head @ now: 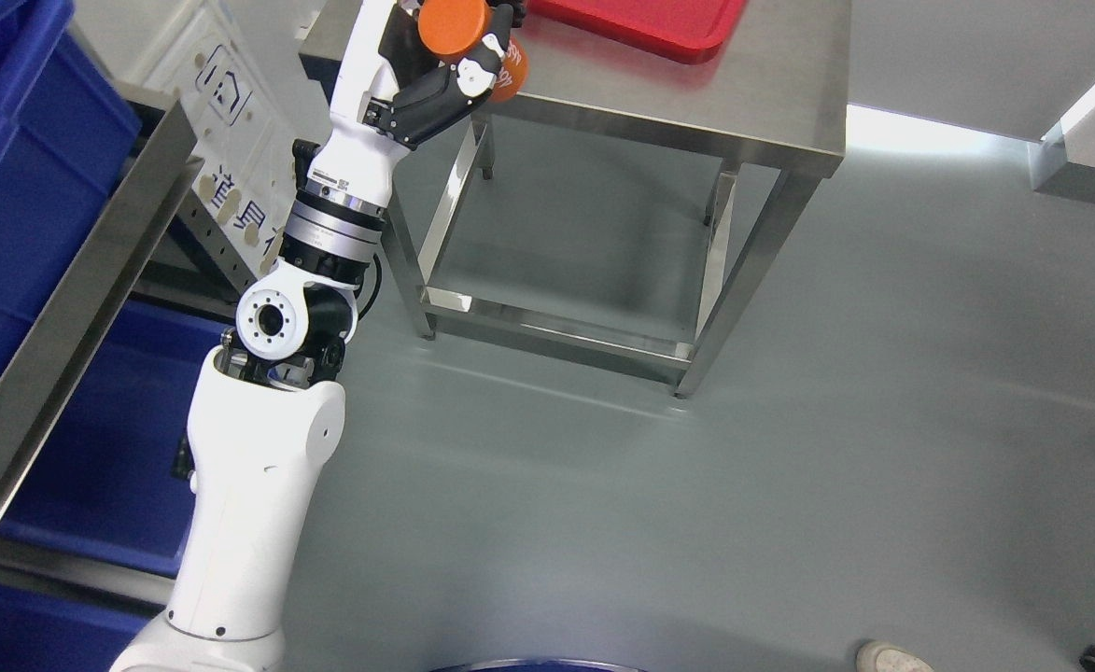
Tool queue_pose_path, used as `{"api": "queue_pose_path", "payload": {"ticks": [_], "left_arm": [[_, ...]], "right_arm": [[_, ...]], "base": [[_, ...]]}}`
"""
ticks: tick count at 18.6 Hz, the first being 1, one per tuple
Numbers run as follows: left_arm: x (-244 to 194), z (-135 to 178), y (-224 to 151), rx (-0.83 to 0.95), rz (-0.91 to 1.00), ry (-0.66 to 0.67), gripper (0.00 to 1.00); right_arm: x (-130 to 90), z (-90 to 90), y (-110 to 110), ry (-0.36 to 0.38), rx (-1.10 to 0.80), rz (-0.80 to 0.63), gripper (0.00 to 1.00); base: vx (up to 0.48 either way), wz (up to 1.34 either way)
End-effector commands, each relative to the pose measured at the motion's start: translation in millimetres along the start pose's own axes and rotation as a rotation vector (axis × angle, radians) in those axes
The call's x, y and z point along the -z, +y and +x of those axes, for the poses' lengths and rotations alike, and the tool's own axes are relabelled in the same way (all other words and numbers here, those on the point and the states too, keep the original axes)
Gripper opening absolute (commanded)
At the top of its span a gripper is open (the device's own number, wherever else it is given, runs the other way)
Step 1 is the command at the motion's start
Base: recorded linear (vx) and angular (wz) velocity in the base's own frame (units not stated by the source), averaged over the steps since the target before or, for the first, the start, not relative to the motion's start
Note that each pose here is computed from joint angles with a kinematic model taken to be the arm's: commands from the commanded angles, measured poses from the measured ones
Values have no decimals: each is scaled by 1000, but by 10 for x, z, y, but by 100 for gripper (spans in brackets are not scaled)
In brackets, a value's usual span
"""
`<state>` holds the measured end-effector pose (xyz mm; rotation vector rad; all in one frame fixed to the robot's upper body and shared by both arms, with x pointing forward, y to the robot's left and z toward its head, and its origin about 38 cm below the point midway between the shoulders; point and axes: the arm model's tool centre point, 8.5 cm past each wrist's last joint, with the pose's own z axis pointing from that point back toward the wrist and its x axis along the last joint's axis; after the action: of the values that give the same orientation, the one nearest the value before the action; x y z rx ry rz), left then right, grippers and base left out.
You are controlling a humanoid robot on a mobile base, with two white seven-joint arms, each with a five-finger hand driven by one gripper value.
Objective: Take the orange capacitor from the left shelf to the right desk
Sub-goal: 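Hold the cylinder in the left hand while turning toward the steel table, then lower the held cylinder into the red tray with the left hand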
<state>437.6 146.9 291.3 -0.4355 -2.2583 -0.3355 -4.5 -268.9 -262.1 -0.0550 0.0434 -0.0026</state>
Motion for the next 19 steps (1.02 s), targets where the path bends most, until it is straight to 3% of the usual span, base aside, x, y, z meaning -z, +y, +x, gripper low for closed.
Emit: {"api": "queue_pose_path", "payload": {"ticks": [1,14,17,19], "left_arm": [[-70,-64,-158,-3,-51,5,2],[-86,-78,-189,-7,-56,-1,2],[-81,-144,-306,-24,-75,40,2],[-100,-299,-433,-47,-108,145,2]], "right_arm": [[-3,108,-114,-33,10,-17,100],[-3,106,-114,-32,10,-17,100],[-3,106,-114,-32,10,-17,100],[-3,106,-114,-32,10,-17,100]], "base": [[323,-174],[347,-137],[294,-6],[284,3]]}}
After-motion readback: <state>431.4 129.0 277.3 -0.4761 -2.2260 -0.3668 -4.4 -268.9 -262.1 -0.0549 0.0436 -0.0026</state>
